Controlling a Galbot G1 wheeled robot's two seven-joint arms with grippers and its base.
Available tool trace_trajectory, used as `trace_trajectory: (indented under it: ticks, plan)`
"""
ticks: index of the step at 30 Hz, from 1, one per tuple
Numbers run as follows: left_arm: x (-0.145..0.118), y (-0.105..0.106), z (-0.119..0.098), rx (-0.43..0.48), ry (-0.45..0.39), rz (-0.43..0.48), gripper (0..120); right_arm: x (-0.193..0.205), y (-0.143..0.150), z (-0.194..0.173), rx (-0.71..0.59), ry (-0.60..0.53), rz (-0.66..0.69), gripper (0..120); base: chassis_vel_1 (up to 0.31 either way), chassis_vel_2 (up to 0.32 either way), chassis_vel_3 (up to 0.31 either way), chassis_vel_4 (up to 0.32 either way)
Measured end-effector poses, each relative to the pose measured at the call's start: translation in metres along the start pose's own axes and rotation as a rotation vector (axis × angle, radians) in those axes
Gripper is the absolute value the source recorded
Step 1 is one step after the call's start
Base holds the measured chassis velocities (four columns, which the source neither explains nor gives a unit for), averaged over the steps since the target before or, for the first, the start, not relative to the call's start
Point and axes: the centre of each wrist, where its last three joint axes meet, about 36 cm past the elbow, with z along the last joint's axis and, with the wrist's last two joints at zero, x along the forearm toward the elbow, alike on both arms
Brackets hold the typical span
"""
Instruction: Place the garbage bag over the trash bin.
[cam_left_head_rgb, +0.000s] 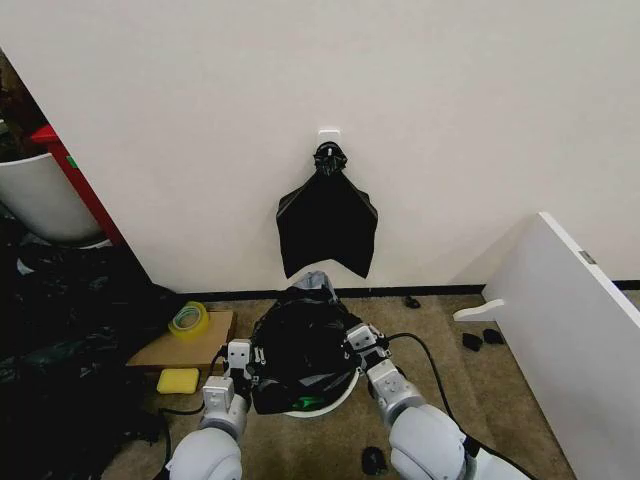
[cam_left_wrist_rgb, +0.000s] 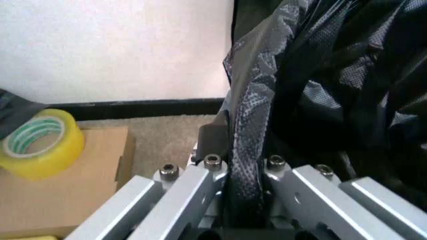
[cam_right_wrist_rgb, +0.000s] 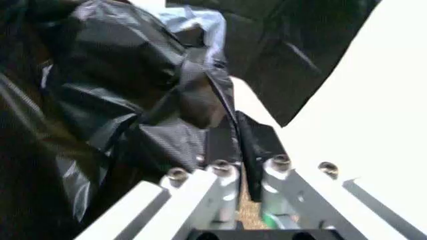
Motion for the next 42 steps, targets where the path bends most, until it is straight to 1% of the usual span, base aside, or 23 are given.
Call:
trace_trajectory:
  ticks: [2, 3, 4, 5, 7, 8, 9, 11, 16, 18, 20, 21, 24, 25, 27, 28, 29, 32, 33, 36, 40, 42]
  plan:
    - [0.0, 0.001, 0.0, 0.012, -0.006, 0.007, 1, -0.001, -0.003, 0.0, -0.016, -0.002, 0.004, 0, 0.0, 0.0, 0.0, 0.0]
    - [0.0, 0.002, 0.0, 0.029, -0.014, 0.015, 1, -0.002, -0.006, 0.0, -0.033, 0.0, 0.006, 0, 0.0, 0.0, 0.0, 0.0]
    - [-0.001, 0.004, 0.0, 0.066, -0.03, 0.028, 1, -0.003, -0.012, 0.002, -0.071, 0.012, 0.004, 0, 0.0, 0.0, 0.0, 0.0]
    - [-0.001, 0.004, 0.0, 0.066, -0.03, 0.028, 1, -0.003, -0.012, 0.002, -0.071, 0.012, 0.004, 0, 0.0, 0.0, 0.0, 0.0]
    - [-0.004, 0.012, 0.004, 0.104, -0.083, 0.046, 1, -0.003, -0.025, 0.004, -0.153, 0.043, -0.002, 0, 0.0, 0.0, 0.0, 0.0]
    - [-0.006, 0.015, 0.006, 0.112, -0.106, 0.052, 1, -0.003, -0.03, 0.005, -0.176, 0.042, 0.0, 0, 0.0, 0.0, 0.0, 0.0]
    - [-0.006, 0.015, 0.006, 0.112, -0.106, 0.052, 1, -0.003, -0.03, 0.005, -0.176, 0.042, 0.0, 0, 0.0, 0.0, 0.0, 0.0]
    - [-0.008, 0.02, 0.011, 0.126, -0.133, 0.06, 1, -0.002, -0.039, 0.007, -0.207, 0.03, 0.005, 0, 0.0, 0.0, 0.0, 0.0]
    - [-0.009, 0.026, 0.018, 0.136, -0.156, 0.076, 1, 0.001, -0.053, 0.004, -0.246, 0.01, -0.014, 0, 0.0, 0.0, 0.0, 0.0]
    - [-0.01, 0.027, 0.019, 0.15, -0.16, 0.077, 1, 0.002, -0.056, 0.004, -0.257, 0.005, -0.023, 0, 0.0, 0.0, 0.0, 0.0]
    - [-0.01, 0.027, 0.02, 0.209, -0.155, 0.079, 1, 0.003, -0.062, 0.006, -0.3, 0.003, -0.05, 0, 0.0, 0.0, 0.0, 0.0]
    - [-0.01, 0.027, 0.02, 0.209, -0.155, 0.079, 1, 0.003, -0.062, 0.006, -0.3, 0.003, -0.05, 0, 0.0, 0.0, 0.0, 0.0]
    - [-0.009, 0.027, 0.017, 0.288, -0.158, 0.093, 1, 0.003, -0.072, 0.008, -0.405, 0.022, -0.089, 0, 0.0, 0.0, 0.0, 0.0]
    - [-0.009, 0.027, 0.017, 0.288, -0.158, 0.093, 1, 0.003, -0.072, 0.008, -0.405, 0.022, -0.089, 0, 0.0, 0.0, 0.0, 0.0]
    - [-0.007, 0.028, 0.015, 0.318, -0.168, 0.116, 1, -0.001, -0.084, 0.01, -0.489, 0.04, -0.14, 0, 0.0, 0.0, 0.0, 0.0]
    - [-0.007, 0.029, 0.013, 0.324, -0.172, 0.128, 1, -0.002, -0.091, 0.012, -0.528, 0.045, -0.169, 0, 0.0, 0.0, 0.0, 0.0]
    - [-0.007, 0.029, 0.013, 0.324, -0.172, 0.128, 1, -0.002, -0.091, 0.012, -0.528, 0.045, -0.169, 0, 0.0, 0.0, 0.0, 0.0]
    - [-0.006, 0.03, 0.012, 0.326, -0.177, 0.141, 1, -0.003, -0.107, 0.017, -0.61, 0.049, -0.237, 0, 0.0, 0.0, 0.0, 0.0]
    - [-0.006, 0.03, 0.012, 0.326, -0.177, 0.141, 1, -0.003, -0.107, 0.017, -0.61, 0.049, -0.237, 0, 0.0, 0.0, 0.0, 0.0]
    - [-0.008, 0.029, 0.012, 0.333, -0.178, 0.139, 1, -0.001, -0.118, 0.025, -0.647, 0.049, -0.303, 0, 0.0, 0.0, 0.0, 0.0]
    - [-0.009, 0.027, 0.011, 0.347, -0.167, 0.127, 1, 0.004, -0.117, 0.034, -0.663, 0.061, -0.352, 0, 0.0, 0.0, 0.0, 0.0]
    - [-0.008, 0.028, 0.011, 0.345, -0.156, 0.121, 1, 0.005, -0.114, 0.037, -0.669, 0.059, -0.353, 0, 0.0, 0.0, 0.0, 0.0]
